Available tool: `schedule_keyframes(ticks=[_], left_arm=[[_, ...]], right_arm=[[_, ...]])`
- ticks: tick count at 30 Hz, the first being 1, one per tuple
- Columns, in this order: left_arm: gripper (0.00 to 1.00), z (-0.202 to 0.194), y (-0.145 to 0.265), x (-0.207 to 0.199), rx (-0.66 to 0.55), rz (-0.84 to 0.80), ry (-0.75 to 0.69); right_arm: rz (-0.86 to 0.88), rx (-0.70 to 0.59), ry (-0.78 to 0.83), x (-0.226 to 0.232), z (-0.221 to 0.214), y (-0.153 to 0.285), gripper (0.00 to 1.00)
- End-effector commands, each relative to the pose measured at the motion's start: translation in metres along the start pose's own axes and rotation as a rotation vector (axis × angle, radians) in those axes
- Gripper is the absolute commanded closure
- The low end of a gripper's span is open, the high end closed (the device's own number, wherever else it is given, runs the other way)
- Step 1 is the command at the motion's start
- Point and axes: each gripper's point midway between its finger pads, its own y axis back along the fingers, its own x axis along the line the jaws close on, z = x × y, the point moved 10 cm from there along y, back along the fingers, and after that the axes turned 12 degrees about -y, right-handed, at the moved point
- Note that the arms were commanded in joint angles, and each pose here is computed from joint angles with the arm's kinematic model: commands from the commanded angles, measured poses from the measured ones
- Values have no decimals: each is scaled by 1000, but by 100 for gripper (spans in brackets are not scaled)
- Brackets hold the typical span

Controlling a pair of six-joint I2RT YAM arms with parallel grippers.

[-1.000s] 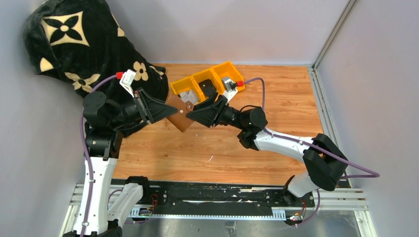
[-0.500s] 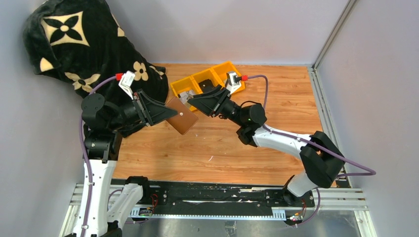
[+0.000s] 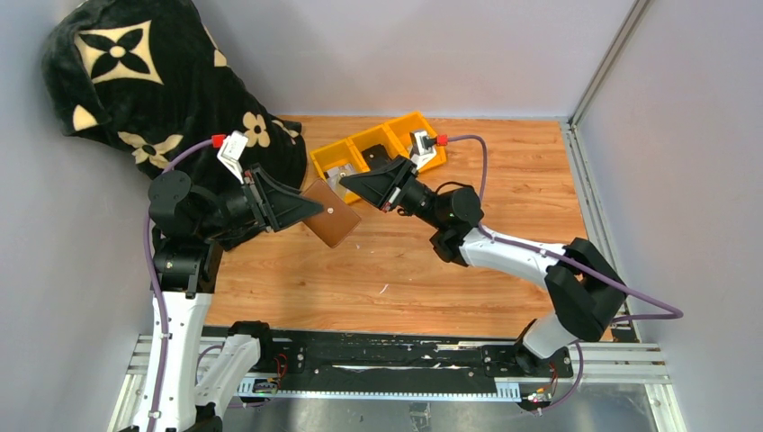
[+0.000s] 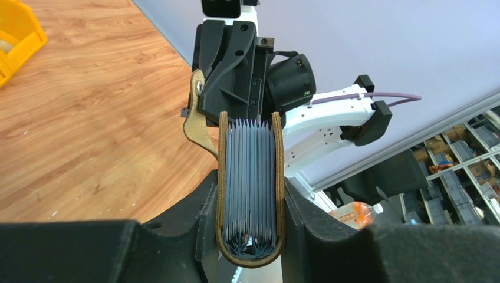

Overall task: Take the credit cards out of the card holder
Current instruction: Open the card holder at the center of the board.

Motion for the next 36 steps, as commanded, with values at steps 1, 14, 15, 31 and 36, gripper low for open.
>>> schedule_keyframes(ticks=[1, 14, 15, 31, 36], left_arm=[[82, 0, 2, -4, -4, 12, -56], [29, -21, 5, 8, 31, 50, -66], [30, -22, 5, 10, 33, 58, -76], [32, -47, 27, 11, 42, 140, -568], [38, -63, 28, 12, 67, 69, -529]], right_arm=[[28, 53, 38, 20, 8, -6, 100], [-80, 198, 191, 51, 10, -11, 100], [-88, 207, 205, 53, 9, -11, 100], [-59, 331, 285, 84, -11, -29, 100], [-38, 343, 291, 94, -18, -37, 100]])
